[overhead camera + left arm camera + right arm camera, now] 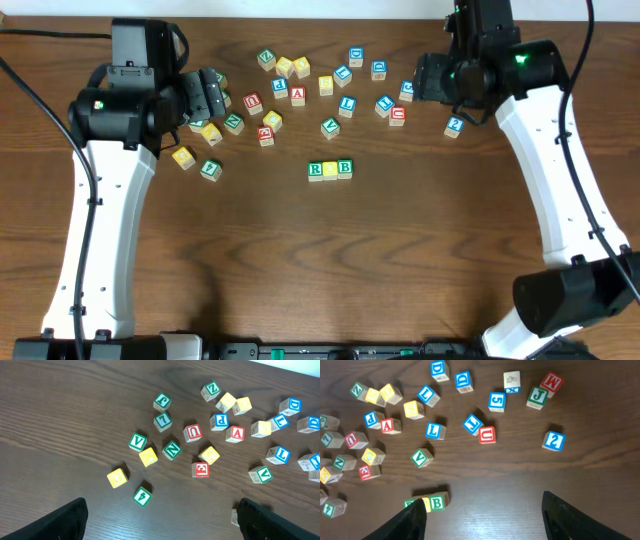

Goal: Spell out ROBOT
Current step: 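Raise the right gripper away from the R O B row toward the pile, then move the left gripper forward over the pile toward the upper blocks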

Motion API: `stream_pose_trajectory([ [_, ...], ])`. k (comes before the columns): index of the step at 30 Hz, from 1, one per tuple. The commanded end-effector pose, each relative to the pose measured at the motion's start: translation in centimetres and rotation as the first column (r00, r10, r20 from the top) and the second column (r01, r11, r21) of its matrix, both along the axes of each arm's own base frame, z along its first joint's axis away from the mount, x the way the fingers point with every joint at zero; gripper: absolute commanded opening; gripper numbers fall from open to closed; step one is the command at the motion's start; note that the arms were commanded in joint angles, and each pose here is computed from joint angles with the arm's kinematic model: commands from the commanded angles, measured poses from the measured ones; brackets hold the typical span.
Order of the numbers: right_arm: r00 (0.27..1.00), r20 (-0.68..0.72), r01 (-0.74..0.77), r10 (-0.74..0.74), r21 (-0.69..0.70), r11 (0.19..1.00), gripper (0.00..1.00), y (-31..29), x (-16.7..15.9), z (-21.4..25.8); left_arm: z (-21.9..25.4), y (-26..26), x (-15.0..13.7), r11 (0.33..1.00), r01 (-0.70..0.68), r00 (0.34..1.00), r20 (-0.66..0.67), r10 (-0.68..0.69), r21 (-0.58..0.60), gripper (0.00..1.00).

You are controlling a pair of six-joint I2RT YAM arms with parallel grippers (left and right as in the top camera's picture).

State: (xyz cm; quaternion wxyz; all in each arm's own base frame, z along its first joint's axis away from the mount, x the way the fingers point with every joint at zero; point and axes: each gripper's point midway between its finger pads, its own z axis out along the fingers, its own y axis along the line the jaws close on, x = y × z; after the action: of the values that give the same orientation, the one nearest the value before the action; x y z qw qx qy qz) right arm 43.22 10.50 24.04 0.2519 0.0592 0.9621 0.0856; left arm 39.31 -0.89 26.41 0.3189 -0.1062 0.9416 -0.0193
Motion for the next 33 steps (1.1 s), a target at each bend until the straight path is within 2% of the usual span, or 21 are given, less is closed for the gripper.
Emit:
stream_pose_trajectory([
  [1,1.0,-0.019,0.021,-0.021,-0.011,1.0,0.68,-0.1,1.0,-1.3,0.7,0.3,0.2,1.0,-0.017,1.0,0.021,0.017,-0.003,0.94],
  [24,1.0,0.027,-0.006,0.006,0.001,1.0,0.69,1.9,3.9,-3.0,-0.7,0.2,1.4,1.0,-0.022,1.0,0.001,0.022,-0.006,0.94],
  [33,0.997,0.078,-0.03,0.029,0.02,0.999,0.64,3.9,6.0,-3.9,-0.9,0.2,1.6,1.0,-0.022,1.0,-0.002,0.022,-0.006,0.94],
])
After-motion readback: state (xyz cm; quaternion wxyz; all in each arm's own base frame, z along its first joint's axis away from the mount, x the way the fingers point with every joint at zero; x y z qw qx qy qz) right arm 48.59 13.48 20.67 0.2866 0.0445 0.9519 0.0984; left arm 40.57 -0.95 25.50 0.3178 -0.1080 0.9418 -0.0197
